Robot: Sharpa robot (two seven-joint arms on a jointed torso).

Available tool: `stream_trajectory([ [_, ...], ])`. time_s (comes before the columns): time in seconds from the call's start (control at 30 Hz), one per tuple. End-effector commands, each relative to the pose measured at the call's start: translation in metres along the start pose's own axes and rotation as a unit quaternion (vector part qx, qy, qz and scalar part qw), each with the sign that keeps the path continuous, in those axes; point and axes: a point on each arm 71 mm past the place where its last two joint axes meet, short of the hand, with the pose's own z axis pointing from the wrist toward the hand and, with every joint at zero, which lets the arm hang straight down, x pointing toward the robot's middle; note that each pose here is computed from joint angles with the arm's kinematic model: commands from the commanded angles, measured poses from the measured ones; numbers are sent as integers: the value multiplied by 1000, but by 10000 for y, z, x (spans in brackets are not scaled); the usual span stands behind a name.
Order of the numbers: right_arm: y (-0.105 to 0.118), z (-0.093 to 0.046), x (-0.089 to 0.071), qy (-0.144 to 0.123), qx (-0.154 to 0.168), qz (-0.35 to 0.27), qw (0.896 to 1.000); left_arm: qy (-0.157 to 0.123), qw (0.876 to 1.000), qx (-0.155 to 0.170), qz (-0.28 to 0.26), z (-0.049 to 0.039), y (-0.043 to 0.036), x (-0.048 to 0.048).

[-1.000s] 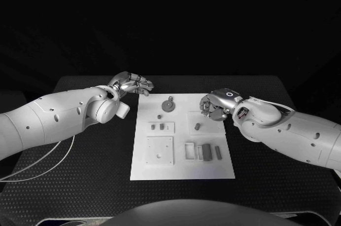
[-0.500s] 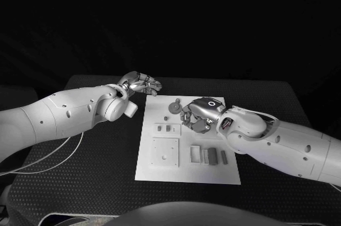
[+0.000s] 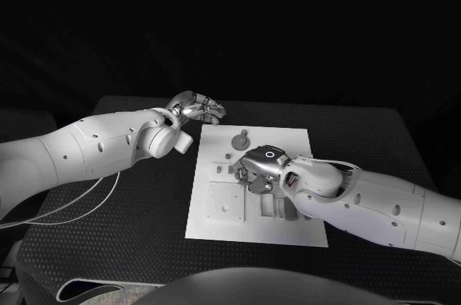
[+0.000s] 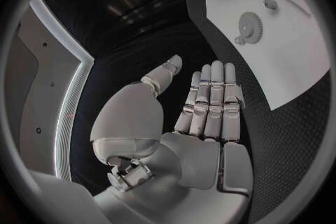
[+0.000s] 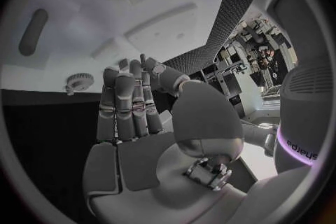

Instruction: Assemble the parts on the task board

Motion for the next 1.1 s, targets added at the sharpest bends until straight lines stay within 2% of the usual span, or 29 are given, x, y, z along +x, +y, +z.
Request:
stream_trajectory([
  [0.03, 51, 15, 67, 27, -6, -17, 999, 1, 1000, 6, -4, 11, -27, 13],
  [0.57, 144, 23, 193, 45, -17, -14, 999, 3, 1000, 6, -5, 20, -28, 24],
  [1.1, 174, 55, 242, 52, -20, -17, 998, 5, 1000, 6, -5, 30, -32, 41],
])
